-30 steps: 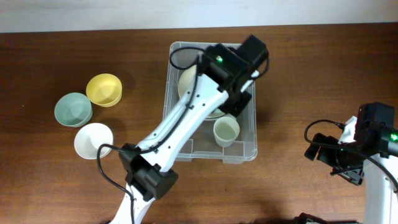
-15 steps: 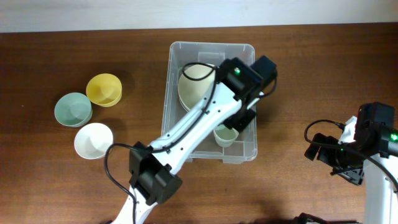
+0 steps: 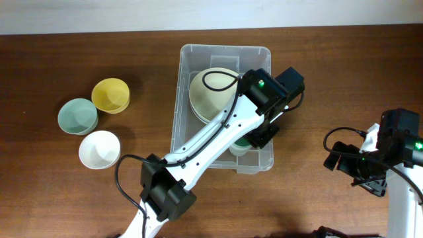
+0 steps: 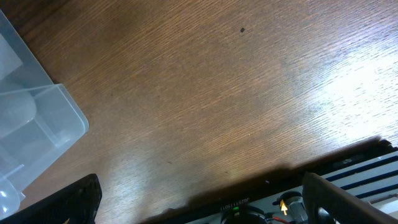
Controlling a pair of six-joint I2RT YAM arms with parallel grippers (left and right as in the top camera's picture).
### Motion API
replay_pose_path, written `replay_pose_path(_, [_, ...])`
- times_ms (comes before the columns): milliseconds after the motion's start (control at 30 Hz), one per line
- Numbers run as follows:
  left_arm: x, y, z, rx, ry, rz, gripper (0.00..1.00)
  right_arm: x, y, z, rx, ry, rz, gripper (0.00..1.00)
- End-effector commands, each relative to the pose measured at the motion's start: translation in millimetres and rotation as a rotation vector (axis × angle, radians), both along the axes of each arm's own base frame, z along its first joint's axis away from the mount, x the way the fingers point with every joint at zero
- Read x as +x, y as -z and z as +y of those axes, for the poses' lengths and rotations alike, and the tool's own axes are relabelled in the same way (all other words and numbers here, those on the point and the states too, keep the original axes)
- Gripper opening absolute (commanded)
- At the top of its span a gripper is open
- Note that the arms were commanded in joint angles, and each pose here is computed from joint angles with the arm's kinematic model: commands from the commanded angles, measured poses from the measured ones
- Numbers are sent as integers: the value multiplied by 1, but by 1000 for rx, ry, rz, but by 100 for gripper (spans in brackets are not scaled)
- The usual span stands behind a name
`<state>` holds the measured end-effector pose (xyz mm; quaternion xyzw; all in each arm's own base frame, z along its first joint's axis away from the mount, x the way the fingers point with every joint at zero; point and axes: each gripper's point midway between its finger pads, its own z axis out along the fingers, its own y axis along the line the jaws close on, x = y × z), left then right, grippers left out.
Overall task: Pack container
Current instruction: 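Carry the mint cup with left gripper and drop it in the bin, then move left gripper to the white bowl and grasp its rim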
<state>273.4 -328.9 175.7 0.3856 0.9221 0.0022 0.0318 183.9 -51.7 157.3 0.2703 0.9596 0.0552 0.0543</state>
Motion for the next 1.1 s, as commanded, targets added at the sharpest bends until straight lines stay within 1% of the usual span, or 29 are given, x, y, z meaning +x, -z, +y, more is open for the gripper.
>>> replay_pose_path(0, [-1, -8, 1, -16, -2, -9, 39, 0, 1, 2, 6, -15, 1, 99])
replay_pose_path(100, [3, -10, 4, -6, -7, -32, 39, 0, 1, 2, 6, -15, 1, 99])
replay_pose_path(200, [19, -27, 17, 11, -30, -124, 40, 0, 1, 2, 6, -15, 1, 99])
replay_pose_path(300, [36, -62, 40, -19, -89, -223, 48, 0, 1, 2, 6, -15, 1, 99])
replay_pose_path(400, [46, -104, 77, -110, -190, -276, 56, 0, 1, 2, 6, -15, 1, 99])
replay_pose_path(467, [46, -127, 101, -189, -260, -279, 56, 0, 1, 2, 6, -15, 1, 99])
replay_pose_path(500, [46, -140, 120, -228, -321, -287, 56, 0, 1, 2, 6, -15, 1, 99])
replay_pose_path(567, [44, -154, 152, -250, -416, -309, 56, 0, 1, 2, 5, -15, 1, 98])
replay_pose_path(633, [35, -160, 188, -242, -502, -324, 56, 0, 1, 2, 5, -15, 1, 99])
replay_pose_path(700, [21, -156, 223, -209, -594, -322, 56, 0, 1, 2, 5, -15, 1, 99])
replay_pose_path(767, [4, -143, 263, -132, -693, -320, 56, 0, 1, 2, 5, -15, 1, 99])
replay_pose_path(800, [-7, -134, 284, -84, -751, -311, 60, 0, 1, 2, 5, -15, 1, 99])
replay_pose_path(833, [-16, -125, 301, -46, -807, -299, 65, 0, 1, 2, 5, -15, 1, 99])
replay_pose_path(900, [-33, -105, 327, 4, -892, -258, 70, 0, 1, 2, 5, -15, 1, 99])
replay_pose_path(933, [-38, -96, 337, 21, -931, -240, 73, 0, 1, 2, 6, -15, 1, 99])
replay_pose_path(1000, [-39, -77, 356, 42, -1006, -221, 82, 0, 1, 2, 6, -15, 1, 99])
replay_pose_path(1067, [-33, -60, 367, 49, -1057, -211, 82, 0, 1, 2, 6, -15, 1, 99])
